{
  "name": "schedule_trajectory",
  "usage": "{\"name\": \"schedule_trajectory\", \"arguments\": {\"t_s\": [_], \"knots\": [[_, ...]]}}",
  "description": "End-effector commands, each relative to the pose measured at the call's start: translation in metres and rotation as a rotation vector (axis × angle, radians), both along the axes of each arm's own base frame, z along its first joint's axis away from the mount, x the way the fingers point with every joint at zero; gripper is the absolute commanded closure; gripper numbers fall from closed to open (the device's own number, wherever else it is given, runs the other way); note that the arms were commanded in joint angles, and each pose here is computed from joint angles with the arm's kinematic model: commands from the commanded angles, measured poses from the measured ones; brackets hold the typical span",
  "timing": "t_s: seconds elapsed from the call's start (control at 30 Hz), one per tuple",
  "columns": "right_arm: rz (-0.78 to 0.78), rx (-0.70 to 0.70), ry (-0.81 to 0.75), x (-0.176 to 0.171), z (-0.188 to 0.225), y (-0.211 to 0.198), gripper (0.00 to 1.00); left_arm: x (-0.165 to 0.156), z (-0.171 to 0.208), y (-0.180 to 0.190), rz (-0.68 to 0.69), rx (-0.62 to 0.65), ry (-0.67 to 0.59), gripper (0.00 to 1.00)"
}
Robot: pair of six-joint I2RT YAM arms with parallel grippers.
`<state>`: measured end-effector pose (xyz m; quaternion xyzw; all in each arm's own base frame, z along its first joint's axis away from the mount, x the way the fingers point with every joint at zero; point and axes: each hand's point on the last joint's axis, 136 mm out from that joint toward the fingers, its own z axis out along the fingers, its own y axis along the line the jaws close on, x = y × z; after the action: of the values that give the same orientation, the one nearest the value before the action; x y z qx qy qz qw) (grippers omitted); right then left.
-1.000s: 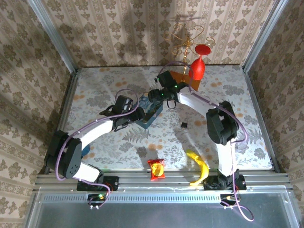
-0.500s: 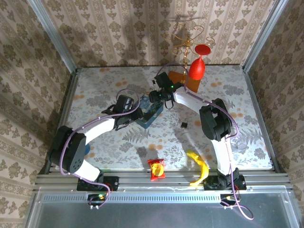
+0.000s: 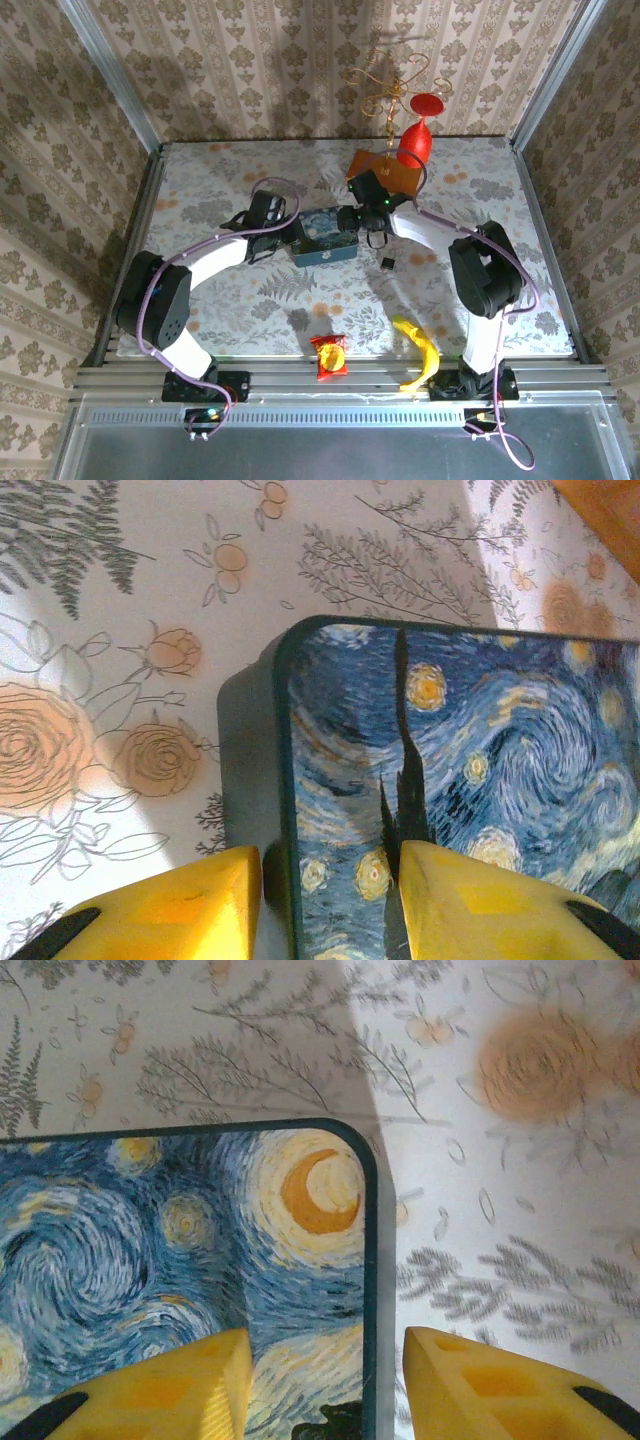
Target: Unlock a padlock with a key
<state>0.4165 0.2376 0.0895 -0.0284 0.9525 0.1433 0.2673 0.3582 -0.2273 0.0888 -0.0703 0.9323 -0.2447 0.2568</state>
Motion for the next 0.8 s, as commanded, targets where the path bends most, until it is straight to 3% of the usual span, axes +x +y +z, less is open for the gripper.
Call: {"name": "schedule_trajectory", "arguments": {"t_s": [0.0, 0.27, 0.47, 0.6, 0.77], "knots": [[-0.063, -0.006, 0.041, -0.019, -0.006, -0.010, 0.57, -0.002, 0.001, -0.013, -0.053, -0.009, -0.001, 0.59], [-0.110, -0.021, 0.043, -0.029, -0.006, -0.023, 0.57, -0.012, 0.003, -0.036, -0.092, -0.029, 0.003, 0.59], [-0.111, -0.027, 0.040, -0.028, -0.001, -0.024, 0.57, -0.010, 0.008, -0.033, -0.073, -0.018, -0.017, 0.55], [-0.130, -0.030, 0.026, -0.029, 0.006, -0.029, 0.50, -0.002, 0.016, -0.026, -0.061, -0.015, -0.036, 0.47], [-0.186, -0.076, -0.015, -0.033, 0.025, -0.047, 0.38, 0.011, 0.038, -0.011, -0.035, -0.008, -0.086, 0.25]]}}
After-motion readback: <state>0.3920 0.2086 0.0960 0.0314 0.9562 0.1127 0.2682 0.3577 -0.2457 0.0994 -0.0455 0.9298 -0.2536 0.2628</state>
